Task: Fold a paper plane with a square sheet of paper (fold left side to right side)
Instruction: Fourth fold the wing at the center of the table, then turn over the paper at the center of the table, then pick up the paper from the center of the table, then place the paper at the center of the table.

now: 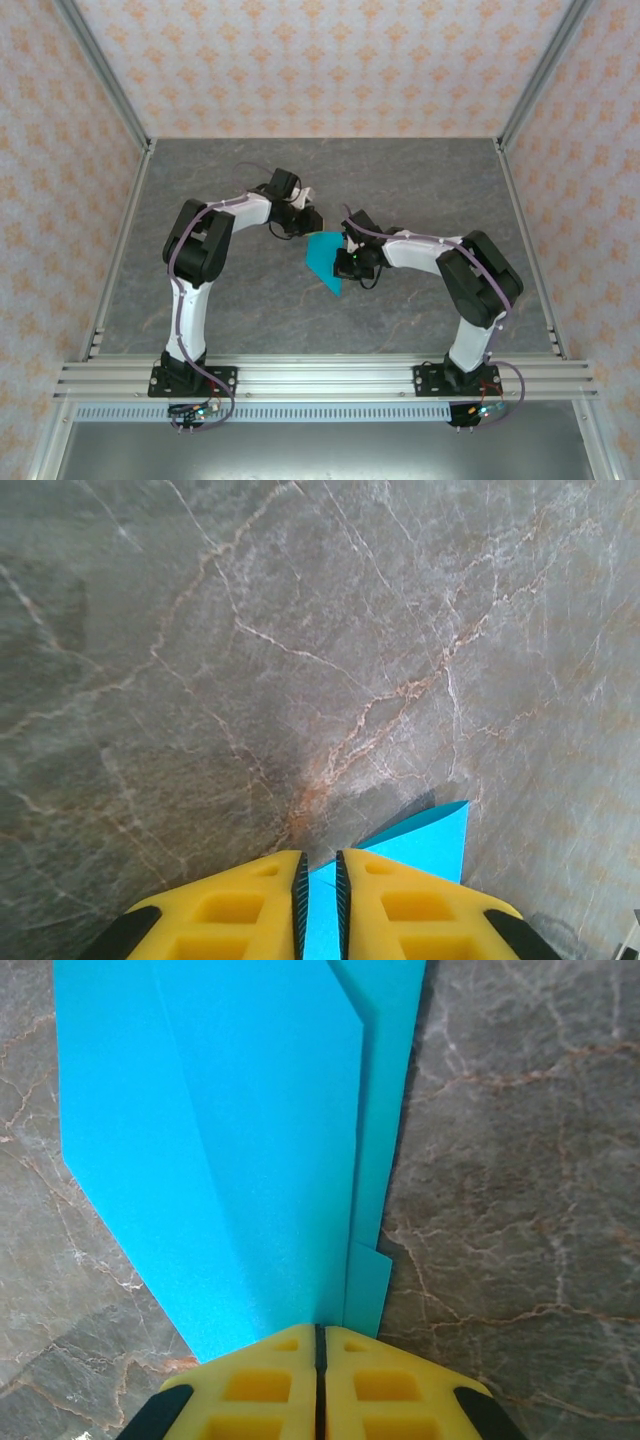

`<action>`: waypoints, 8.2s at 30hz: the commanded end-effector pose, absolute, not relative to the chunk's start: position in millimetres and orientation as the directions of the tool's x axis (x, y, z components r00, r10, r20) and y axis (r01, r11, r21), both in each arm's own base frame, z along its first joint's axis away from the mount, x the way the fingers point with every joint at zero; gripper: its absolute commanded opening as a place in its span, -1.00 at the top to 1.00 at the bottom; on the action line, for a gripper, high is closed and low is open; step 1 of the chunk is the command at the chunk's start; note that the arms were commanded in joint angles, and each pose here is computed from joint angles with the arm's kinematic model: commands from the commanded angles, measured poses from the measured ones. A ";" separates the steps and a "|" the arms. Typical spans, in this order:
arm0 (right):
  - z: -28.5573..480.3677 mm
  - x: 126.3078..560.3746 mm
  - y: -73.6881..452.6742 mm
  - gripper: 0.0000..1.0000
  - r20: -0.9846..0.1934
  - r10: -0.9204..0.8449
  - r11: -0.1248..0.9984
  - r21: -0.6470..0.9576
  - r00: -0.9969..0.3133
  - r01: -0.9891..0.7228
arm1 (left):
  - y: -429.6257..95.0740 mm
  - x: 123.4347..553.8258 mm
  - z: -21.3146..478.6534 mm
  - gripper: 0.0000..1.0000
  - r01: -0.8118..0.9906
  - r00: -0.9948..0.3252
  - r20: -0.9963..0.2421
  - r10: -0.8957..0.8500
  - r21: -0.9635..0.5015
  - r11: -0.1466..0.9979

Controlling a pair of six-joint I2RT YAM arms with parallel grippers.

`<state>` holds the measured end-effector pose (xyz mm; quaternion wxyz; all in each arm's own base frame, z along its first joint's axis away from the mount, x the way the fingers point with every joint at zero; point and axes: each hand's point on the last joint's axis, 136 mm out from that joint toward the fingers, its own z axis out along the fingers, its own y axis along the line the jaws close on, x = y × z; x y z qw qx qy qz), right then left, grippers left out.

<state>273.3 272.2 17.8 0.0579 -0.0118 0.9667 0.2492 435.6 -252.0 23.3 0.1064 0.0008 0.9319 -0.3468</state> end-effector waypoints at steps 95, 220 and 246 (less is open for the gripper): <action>280.7 263.2 249.3 0.80 -0.533 0.336 0.311 0.841 -0.777 -0.442 | -281.5 358.2 320.3 0.00 0.382 -0.789 -0.551 -0.271 -0.786 0.486; 108.2 314.8 253.8 -0.19 -0.380 0.057 0.264 0.897 -0.923 -0.353 | -280.2 336.7 130.9 1.00 0.351 -0.879 -0.459 -0.129 -0.806 0.478; 89.9 292.1 246.1 0.26 -0.344 -0.005 0.328 0.886 -0.939 -0.326 | -279.9 346.5 95.2 1.00 0.284 -0.906 -0.405 -0.126 -0.801 0.527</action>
